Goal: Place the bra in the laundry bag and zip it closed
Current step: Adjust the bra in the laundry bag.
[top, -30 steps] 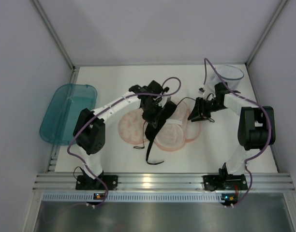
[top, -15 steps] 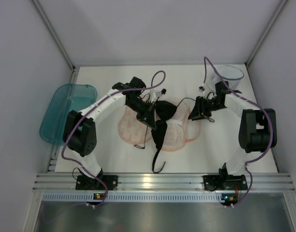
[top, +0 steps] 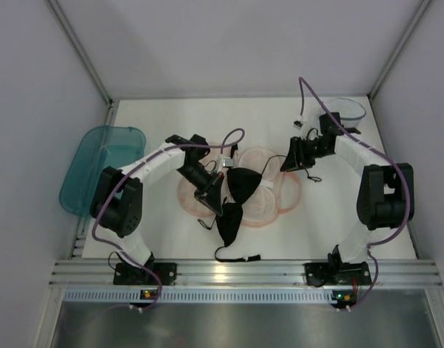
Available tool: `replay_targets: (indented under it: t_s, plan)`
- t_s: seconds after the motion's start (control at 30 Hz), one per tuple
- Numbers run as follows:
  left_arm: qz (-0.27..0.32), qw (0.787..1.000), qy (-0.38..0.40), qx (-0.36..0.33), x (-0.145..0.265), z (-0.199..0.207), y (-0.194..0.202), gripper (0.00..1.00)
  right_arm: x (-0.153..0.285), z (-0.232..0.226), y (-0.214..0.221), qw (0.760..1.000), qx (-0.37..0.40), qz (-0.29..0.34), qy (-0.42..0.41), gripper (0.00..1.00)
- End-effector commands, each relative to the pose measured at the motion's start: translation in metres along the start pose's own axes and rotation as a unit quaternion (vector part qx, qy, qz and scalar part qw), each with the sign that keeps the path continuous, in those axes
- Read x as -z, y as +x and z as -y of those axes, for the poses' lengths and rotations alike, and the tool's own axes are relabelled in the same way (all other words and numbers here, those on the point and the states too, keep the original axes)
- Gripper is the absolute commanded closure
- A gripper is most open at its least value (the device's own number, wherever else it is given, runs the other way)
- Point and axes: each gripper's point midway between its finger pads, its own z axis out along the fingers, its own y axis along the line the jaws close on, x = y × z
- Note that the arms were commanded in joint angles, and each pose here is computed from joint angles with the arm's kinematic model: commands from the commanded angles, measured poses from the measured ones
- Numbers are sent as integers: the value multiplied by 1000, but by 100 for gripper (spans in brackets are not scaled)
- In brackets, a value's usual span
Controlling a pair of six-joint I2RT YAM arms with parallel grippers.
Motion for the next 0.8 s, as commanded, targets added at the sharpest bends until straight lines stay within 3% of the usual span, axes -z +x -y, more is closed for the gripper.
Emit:
replay_targets:
  t_s: [0.0, 0.27, 0.47, 0.67, 0.77]
  plan:
    - [-28, 998, -2, 52, 2, -21, 18, 100, 13, -21, -23, 996, 82, 24, 9, 58]
    - [-48, 991, -24, 122, -4, -69, 10, 100, -1, -33, -19, 993, 120, 7, 14, 58]
    - [-73, 987, -47, 134, -11, -95, 11, 100, -12, -35, -12, 994, 111, -2, 1, 58]
    - [-63, 990, -44, 119, -7, -88, 9, 100, -20, -42, -12, 993, 115, -5, -2, 58]
    - [-38, 990, -86, 103, 8, -80, -4, 100, -18, -41, -13, 993, 115, -4, 5, 58]
